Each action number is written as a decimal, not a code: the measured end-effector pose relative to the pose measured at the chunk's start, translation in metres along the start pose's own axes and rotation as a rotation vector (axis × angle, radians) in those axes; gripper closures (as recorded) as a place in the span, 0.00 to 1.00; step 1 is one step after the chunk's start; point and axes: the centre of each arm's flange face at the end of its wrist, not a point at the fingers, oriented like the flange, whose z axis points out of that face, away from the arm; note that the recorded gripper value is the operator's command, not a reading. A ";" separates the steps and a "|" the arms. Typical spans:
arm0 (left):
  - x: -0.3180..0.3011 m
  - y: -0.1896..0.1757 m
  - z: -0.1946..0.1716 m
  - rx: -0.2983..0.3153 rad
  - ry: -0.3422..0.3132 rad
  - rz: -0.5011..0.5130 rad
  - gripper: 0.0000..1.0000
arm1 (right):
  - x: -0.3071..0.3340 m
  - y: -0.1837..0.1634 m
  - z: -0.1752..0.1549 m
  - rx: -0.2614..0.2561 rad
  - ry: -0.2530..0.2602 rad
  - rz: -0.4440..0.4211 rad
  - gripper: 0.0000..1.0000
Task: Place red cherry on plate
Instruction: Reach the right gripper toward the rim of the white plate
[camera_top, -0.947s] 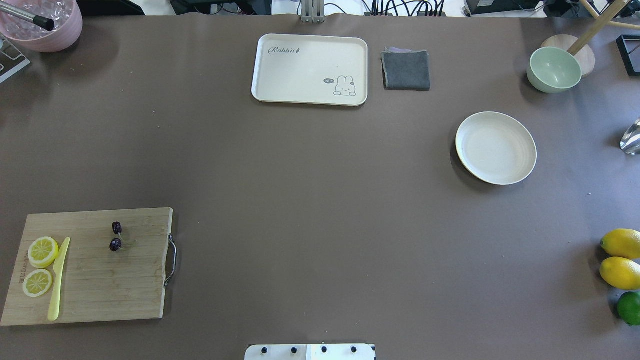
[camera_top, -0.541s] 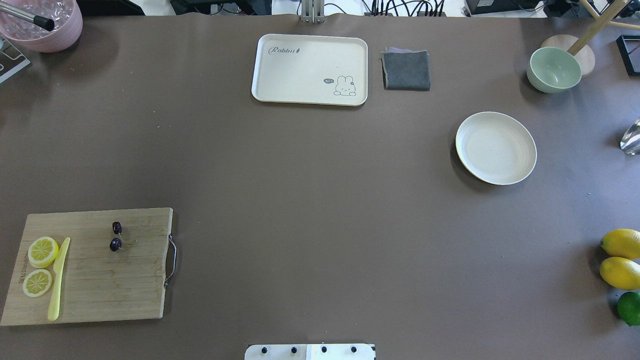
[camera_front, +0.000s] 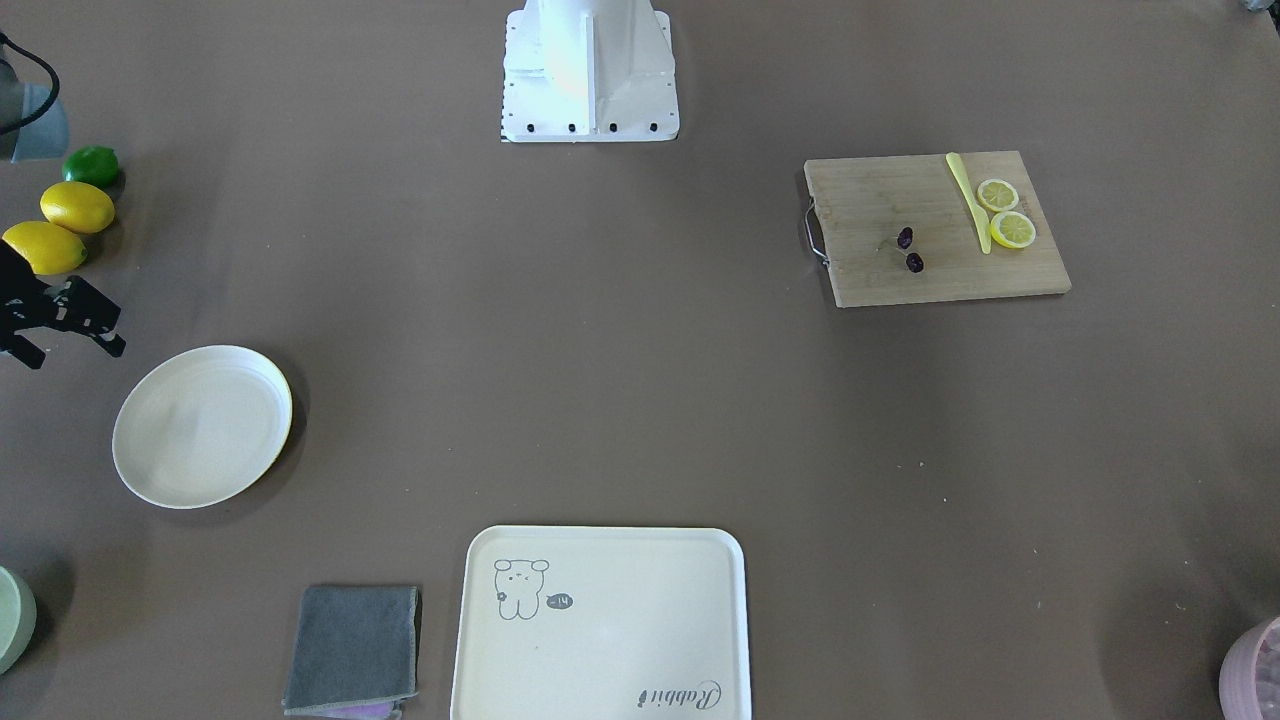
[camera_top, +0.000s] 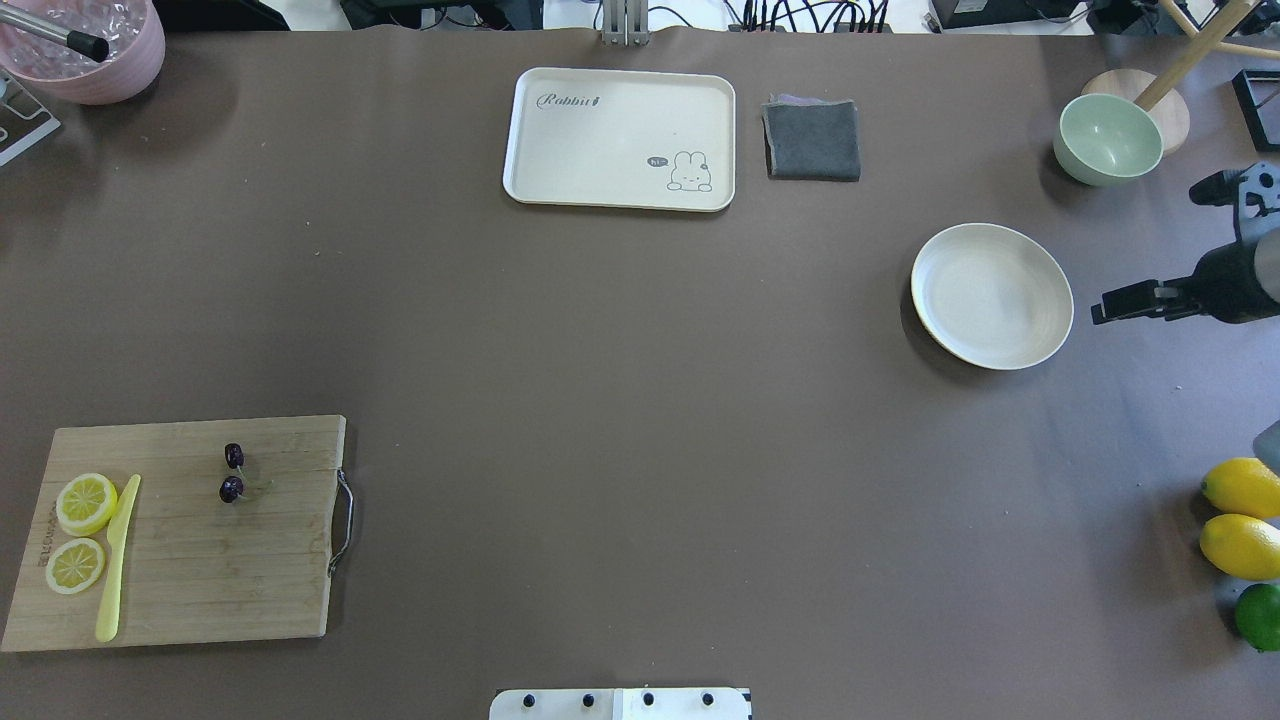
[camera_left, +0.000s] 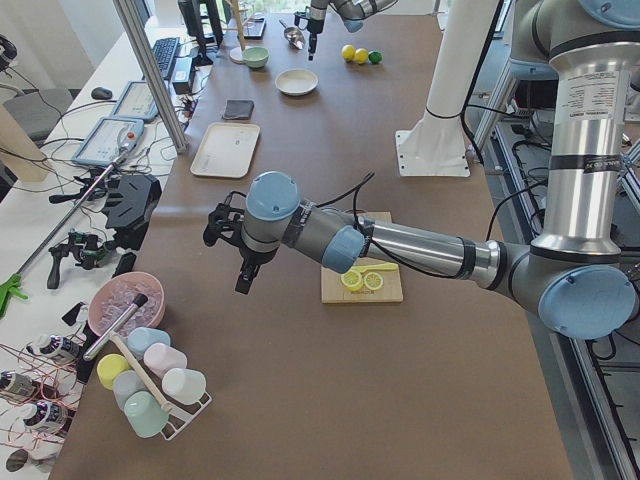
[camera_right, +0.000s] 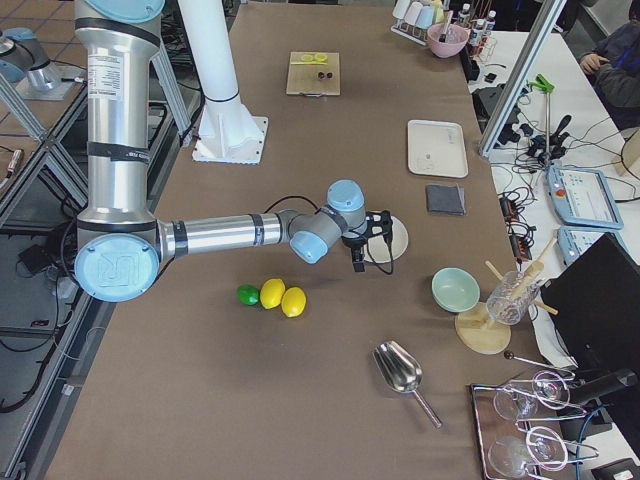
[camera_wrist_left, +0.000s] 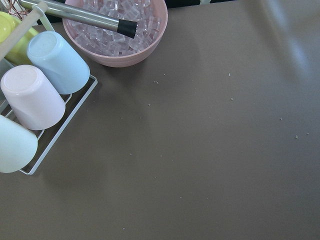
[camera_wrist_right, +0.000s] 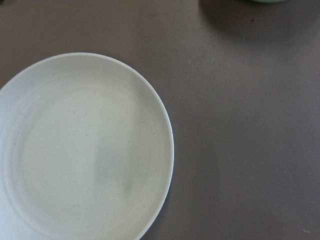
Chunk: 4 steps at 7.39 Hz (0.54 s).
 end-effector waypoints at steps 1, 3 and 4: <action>0.000 0.001 0.000 -0.001 0.000 -0.001 0.02 | -0.005 0.008 0.022 0.024 -0.002 0.047 0.43; -0.001 0.003 0.001 -0.002 0.000 0.000 0.02 | -0.016 0.009 0.042 0.050 -0.025 0.132 1.00; -0.001 0.003 0.001 -0.002 -0.001 0.000 0.02 | -0.021 0.007 0.044 0.055 -0.033 0.165 1.00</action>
